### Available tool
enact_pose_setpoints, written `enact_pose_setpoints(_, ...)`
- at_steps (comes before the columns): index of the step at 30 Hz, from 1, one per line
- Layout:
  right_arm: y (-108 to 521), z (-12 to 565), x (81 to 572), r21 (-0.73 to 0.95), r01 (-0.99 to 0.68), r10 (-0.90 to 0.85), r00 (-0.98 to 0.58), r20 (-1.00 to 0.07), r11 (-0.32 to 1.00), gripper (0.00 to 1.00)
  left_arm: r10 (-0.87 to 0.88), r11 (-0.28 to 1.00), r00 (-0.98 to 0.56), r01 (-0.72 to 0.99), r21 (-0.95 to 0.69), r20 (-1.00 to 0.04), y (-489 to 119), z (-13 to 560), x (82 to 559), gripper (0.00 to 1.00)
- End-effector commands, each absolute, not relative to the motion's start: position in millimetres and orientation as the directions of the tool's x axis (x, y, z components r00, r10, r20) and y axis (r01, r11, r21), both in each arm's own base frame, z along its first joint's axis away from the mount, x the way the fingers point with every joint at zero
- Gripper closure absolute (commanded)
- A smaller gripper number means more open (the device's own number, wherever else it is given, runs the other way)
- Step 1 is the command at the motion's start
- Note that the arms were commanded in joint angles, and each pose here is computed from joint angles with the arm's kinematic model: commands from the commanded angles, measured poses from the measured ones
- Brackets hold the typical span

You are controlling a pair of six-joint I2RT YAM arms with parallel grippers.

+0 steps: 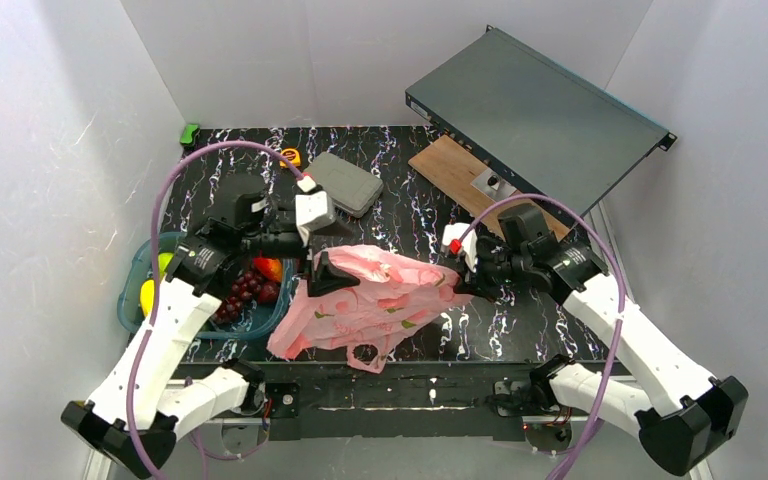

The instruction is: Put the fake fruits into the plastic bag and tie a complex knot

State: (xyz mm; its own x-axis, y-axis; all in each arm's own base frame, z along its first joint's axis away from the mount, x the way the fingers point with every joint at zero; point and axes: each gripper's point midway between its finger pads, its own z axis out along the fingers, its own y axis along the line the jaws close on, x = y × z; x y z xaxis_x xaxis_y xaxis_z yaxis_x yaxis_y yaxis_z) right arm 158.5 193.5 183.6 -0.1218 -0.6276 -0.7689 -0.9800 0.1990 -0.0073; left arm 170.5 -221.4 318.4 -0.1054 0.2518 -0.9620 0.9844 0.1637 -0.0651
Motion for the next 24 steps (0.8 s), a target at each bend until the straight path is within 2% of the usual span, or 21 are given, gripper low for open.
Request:
enact_pose_setpoints(1,211,219,155,0.047,-0.984,-0.559,-0.138,-0.818,0.173,0.99,0.329,0.106,-0.009,0.994,0.028,-0.944,-237,321,167,0.02)
enact_pose_setpoints(2,213,223,153,0.049,-0.985,-0.557,-0.134,-0.82,0.165,0.99,0.344,0.105,-0.006,0.994,0.032,-0.939,-241,319,169,0.03)
enact_pose_setpoints(3,214,228,151,0.056,-0.985,-0.555,-0.138,-0.82,0.161,0.99,0.354,0.122,-0.022,0.992,0.023,-0.935,-243,318,173,0.18)
enact_pose_setpoints(5,210,234,141,0.097,-0.982,-0.563,-0.172,-0.808,0.16,0.99,0.347,0.244,-0.115,0.969,-0.029,-0.931,-236,319,197,0.79)
enact_pose_setpoints(6,207,232,133,0.13,-0.979,-0.573,-0.197,-0.795,0.156,0.99,0.305,0.31,-0.179,0.947,-0.08,-0.935,-227,323,214,1.0)
enact_pose_setpoints(9,195,212,109,0.216,-0.964,-0.604,-0.265,-0.751,0.155,0.99,0.175,0.503,-0.359,0.833,-0.231,-0.917,-188,316,275,1.0)
enact_pose_setpoints(12,196,202,99,0.291,-0.941,-0.585,-0.336,-0.739,0.173,0.99,0.189,0.591,-0.443,0.764,-0.259,-0.876,-170,292,317,1.0)
enact_pose_setpoints(17,229,233,116,0.43,-0.879,-0.466,-0.474,-0.747,0.205,0.99,0.159,0.673,-0.51,0.682,-0.285,-0.846,-166,282,364,0.31)
enact_pose_setpoints(19,238,243,128,0.474,-0.845,-0.426,-0.535,-0.729,0.25,0.99,0.149,0.693,-0.469,0.677,-0.246,-0.871,-159,295,367,0.11)
enact_pose_setpoints(20,241,248,134,0.492,-0.828,-0.398,-0.561,-0.726,0.269,0.99,0.14,0.688,-0.441,0.687,-0.233,-0.887,-157,304,362,0.04)
enact_pose_setpoints(24,251,256,154,0.544,-0.764,-0.274,-0.637,-0.72,0.347,0.99,0.165,0.683,-0.313,0.721,-0.121,-0.935,-145,325,317,0.02)
